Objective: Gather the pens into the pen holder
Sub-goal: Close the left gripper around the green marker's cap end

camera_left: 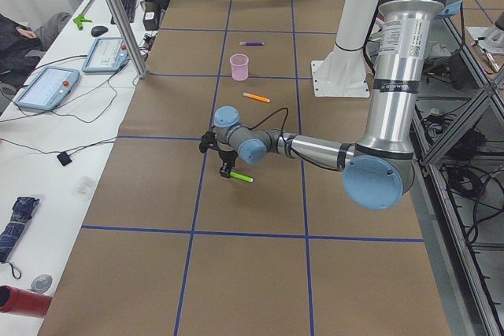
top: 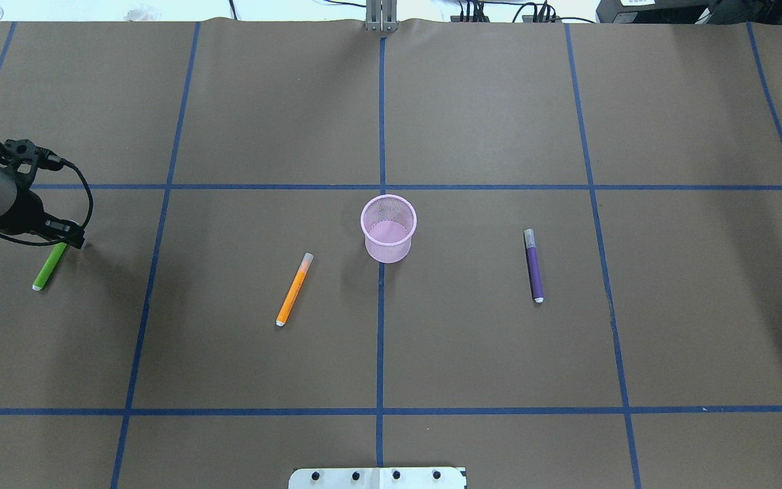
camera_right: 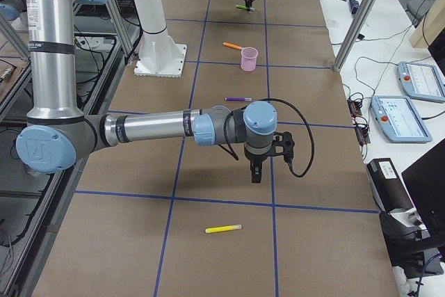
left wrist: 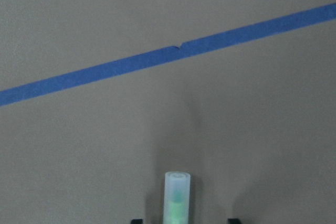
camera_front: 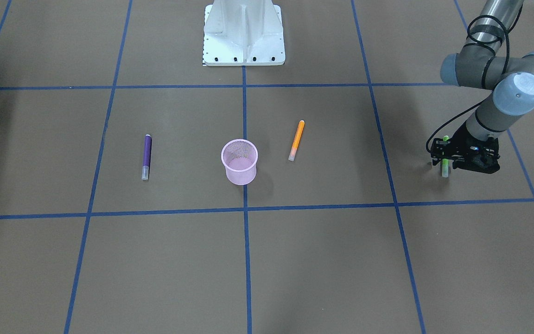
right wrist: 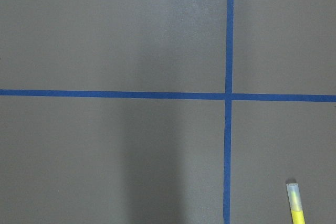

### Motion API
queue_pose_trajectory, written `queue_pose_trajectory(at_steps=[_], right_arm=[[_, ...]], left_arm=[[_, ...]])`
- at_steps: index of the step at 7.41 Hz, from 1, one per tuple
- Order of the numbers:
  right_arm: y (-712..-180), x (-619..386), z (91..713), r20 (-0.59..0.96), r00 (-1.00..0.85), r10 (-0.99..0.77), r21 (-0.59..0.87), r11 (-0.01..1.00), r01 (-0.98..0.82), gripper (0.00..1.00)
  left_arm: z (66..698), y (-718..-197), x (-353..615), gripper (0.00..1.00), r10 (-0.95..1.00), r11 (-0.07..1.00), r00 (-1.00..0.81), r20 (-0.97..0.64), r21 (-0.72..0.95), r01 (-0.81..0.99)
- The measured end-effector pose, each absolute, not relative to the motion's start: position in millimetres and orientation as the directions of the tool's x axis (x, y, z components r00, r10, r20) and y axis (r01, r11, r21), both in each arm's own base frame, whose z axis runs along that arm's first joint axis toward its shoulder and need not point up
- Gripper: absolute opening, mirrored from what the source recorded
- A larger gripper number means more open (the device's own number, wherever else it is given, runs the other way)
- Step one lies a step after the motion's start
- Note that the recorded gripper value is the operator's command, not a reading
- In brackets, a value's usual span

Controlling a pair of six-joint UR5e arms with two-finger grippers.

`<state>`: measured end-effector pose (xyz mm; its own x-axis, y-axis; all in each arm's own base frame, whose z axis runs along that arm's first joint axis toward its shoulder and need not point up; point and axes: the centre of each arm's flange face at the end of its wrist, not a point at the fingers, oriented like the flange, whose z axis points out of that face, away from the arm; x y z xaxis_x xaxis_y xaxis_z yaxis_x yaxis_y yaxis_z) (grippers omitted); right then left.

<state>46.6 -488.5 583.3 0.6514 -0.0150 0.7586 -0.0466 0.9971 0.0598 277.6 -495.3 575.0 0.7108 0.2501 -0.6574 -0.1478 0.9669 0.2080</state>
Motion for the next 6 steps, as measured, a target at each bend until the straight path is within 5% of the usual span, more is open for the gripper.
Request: queue_pose_trajectory(at_steps=[6], right_arm=[[-488.5,46.8,584.1,0.757,0.654,-0.014,0.059,0.997,-0.047,1.0]], left_arm=[[578.0,-495.5,278.3,0.48,0.25,0.967,0.712,-0.656,0.205,-0.15]])
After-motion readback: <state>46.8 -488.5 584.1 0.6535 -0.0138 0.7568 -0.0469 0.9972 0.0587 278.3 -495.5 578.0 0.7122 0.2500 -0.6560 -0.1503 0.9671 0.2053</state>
